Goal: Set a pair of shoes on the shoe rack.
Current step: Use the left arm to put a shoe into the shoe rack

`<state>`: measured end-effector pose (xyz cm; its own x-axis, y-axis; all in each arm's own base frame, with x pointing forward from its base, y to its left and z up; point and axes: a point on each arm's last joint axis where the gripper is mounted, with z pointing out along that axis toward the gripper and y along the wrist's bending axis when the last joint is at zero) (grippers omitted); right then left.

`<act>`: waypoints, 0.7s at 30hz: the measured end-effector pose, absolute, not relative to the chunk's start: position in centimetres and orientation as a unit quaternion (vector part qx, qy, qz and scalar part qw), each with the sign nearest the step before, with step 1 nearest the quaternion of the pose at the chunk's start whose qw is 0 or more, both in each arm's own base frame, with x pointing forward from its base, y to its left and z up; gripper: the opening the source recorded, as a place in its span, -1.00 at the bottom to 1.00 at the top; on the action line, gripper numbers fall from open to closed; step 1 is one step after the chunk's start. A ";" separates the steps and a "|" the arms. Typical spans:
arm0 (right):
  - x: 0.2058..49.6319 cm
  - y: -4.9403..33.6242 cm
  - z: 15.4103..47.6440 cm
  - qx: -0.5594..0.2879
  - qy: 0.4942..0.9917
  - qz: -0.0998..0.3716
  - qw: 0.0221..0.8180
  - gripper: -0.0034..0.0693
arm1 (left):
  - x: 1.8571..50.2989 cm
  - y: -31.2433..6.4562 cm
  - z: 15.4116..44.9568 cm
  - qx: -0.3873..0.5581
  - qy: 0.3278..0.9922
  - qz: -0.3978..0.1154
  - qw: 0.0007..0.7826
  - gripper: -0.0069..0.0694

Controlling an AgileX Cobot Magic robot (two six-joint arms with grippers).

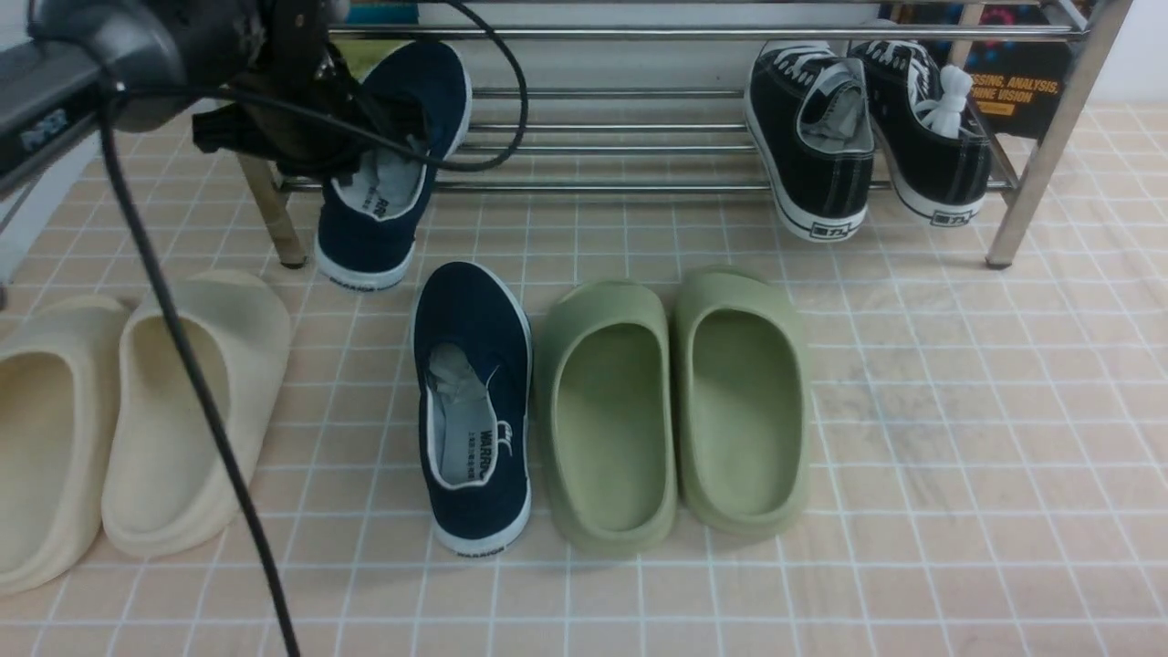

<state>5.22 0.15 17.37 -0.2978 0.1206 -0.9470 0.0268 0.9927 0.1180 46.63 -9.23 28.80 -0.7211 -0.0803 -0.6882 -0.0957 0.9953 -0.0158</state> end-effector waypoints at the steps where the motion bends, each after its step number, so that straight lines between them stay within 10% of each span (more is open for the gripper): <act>1: 5.2 0.2 17.4 0.046 0.805 0.040 0.591 -0.25 | 47.6 -9.1 28.5 -0.057 0.925 0.008 0.375 -0.71; 12: 5.2 0.2 17.4 0.046 0.805 0.040 0.591 -0.25 | 52.2 -8.7 26.4 -0.057 0.901 0.009 0.429 -0.52; 21: 5.2 0.2 17.4 0.046 0.805 0.040 0.591 -0.25 | 50.5 -8.7 28.6 -0.057 0.915 0.041 0.397 0.44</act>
